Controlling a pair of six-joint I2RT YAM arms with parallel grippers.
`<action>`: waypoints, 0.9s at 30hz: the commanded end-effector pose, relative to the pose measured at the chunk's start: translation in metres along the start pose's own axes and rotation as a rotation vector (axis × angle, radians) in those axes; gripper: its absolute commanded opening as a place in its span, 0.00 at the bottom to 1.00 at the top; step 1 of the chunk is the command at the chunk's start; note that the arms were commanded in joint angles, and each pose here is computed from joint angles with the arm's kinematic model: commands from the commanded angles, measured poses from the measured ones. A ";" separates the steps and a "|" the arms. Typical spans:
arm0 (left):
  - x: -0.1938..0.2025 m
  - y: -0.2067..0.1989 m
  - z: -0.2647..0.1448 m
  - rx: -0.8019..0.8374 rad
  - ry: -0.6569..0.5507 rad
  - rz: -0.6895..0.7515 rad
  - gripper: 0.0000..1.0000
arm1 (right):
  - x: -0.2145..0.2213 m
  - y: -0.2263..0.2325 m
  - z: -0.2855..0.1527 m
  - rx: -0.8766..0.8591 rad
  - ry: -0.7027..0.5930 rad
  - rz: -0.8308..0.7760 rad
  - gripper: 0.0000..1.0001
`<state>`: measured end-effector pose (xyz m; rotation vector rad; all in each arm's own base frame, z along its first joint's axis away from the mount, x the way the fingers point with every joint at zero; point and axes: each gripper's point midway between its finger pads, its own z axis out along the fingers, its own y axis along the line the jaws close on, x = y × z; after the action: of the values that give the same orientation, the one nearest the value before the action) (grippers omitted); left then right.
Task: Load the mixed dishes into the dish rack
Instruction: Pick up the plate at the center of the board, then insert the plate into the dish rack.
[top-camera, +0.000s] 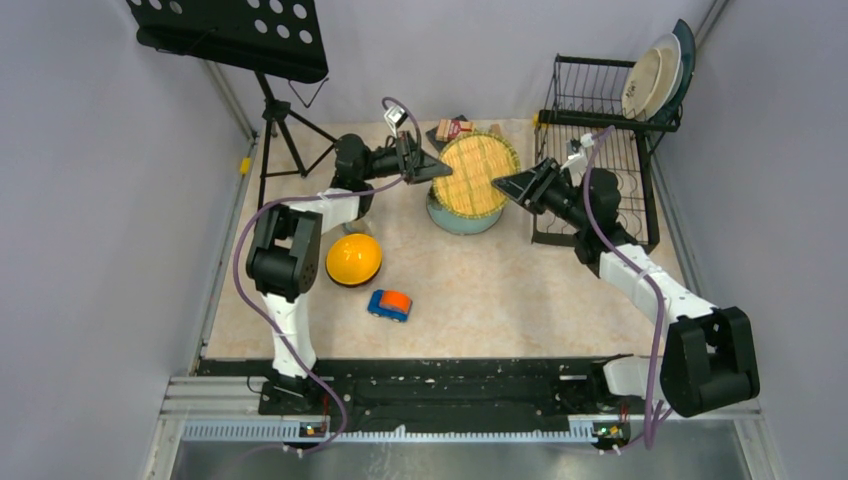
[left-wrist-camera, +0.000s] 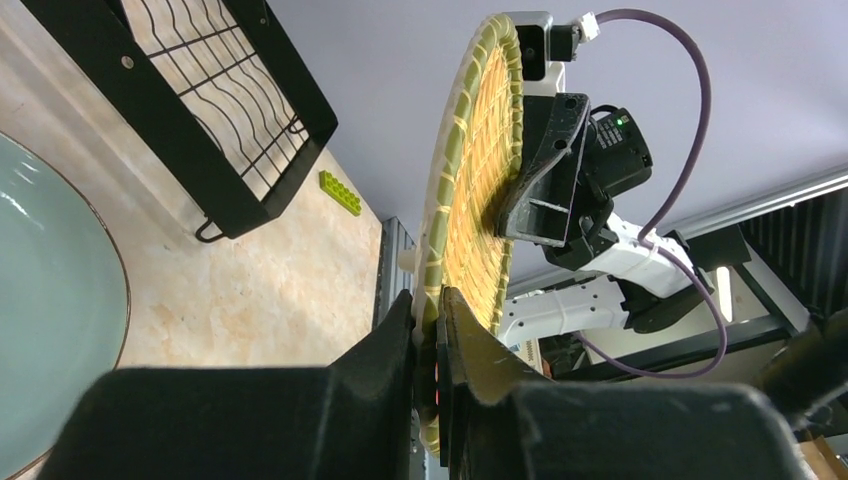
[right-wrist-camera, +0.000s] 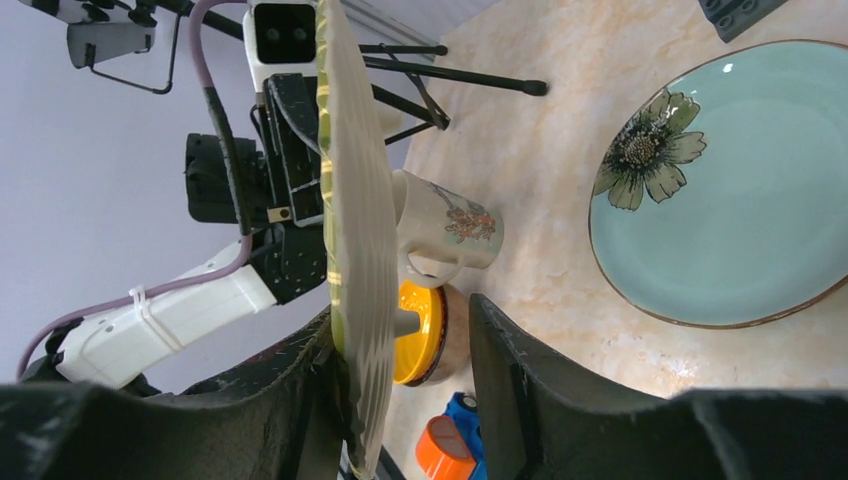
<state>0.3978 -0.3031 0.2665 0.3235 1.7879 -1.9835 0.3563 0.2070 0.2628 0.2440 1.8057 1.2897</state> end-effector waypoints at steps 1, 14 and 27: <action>-0.004 -0.022 0.006 0.036 0.009 0.111 0.00 | -0.018 0.028 -0.002 -0.086 -0.039 -0.051 0.43; -0.002 -0.011 0.010 -0.040 0.017 0.137 0.00 | -0.011 0.030 0.000 -0.096 -0.019 -0.067 0.24; 0.002 0.004 0.011 -0.139 0.029 0.161 0.08 | -0.013 0.039 0.001 -0.038 -0.022 -0.149 0.00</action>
<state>0.3975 -0.3120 0.2360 0.3386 1.9340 -1.8477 0.3543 0.2072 0.2381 0.2320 1.8998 1.2015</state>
